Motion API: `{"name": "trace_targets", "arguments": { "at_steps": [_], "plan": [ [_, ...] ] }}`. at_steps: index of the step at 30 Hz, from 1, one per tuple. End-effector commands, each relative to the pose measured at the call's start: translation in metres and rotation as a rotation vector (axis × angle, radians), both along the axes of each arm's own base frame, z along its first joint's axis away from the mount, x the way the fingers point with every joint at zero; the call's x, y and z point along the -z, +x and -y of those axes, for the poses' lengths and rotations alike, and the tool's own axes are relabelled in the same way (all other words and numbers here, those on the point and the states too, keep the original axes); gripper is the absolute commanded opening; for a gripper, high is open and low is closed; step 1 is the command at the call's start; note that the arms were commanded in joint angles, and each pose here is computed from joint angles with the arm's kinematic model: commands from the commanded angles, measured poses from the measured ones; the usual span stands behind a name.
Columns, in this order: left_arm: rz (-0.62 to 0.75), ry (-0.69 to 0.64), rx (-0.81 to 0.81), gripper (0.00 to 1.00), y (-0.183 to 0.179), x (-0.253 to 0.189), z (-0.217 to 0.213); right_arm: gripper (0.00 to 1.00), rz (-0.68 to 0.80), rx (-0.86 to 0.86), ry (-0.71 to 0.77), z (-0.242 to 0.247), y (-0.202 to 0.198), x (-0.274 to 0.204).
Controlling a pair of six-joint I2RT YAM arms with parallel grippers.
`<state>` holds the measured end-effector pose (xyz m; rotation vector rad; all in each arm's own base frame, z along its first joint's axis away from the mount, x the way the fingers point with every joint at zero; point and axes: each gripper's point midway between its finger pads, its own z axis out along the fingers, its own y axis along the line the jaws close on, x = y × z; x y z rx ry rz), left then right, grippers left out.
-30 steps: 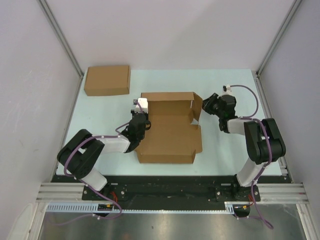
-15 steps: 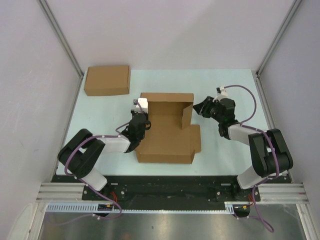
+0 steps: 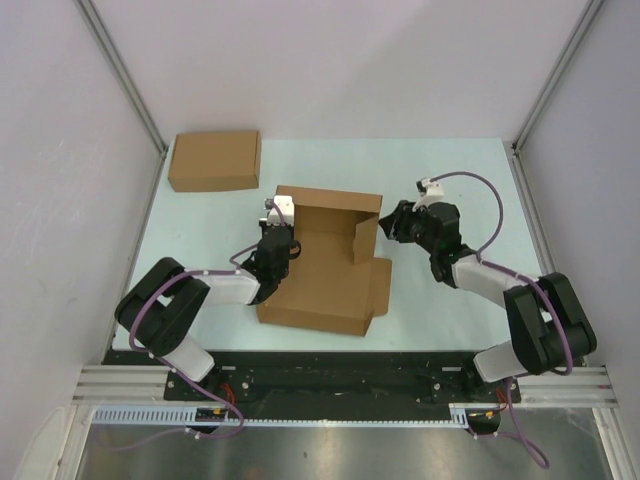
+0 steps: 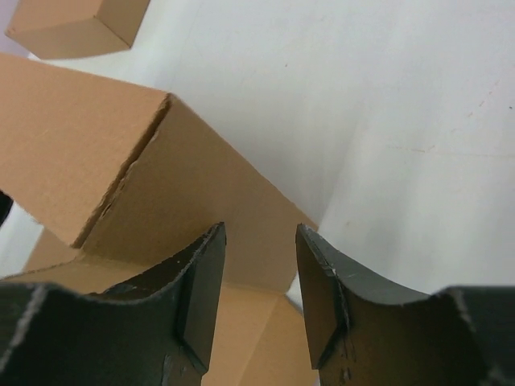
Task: Fold the paper box
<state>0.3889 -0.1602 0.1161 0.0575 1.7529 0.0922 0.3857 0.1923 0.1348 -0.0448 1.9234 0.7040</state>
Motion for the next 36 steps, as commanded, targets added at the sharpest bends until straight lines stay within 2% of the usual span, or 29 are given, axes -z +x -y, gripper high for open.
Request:
{"name": "trace_targets", "arguments": {
  "at_steps": [1,15,20,36],
  "plan": [
    [0.017,0.007,0.068,0.0,0.001,-0.011,0.017,0.46,0.03,-0.065,-0.049,-0.015,-0.023,-0.013],
    [0.004,-0.001,0.065,0.0,-0.001,-0.006,0.016,0.43,0.063,-0.099,-0.091,-0.015,-0.055,-0.024],
    [0.009,-0.011,0.071,0.0,-0.002,-0.008,0.017,0.44,0.073,-0.071,-0.099,-0.012,-0.045,-0.019],
    [0.014,-0.008,0.082,0.0,-0.005,-0.006,0.016,0.56,0.133,0.147,-0.198,0.006,-0.009,0.0]
  ]
}}
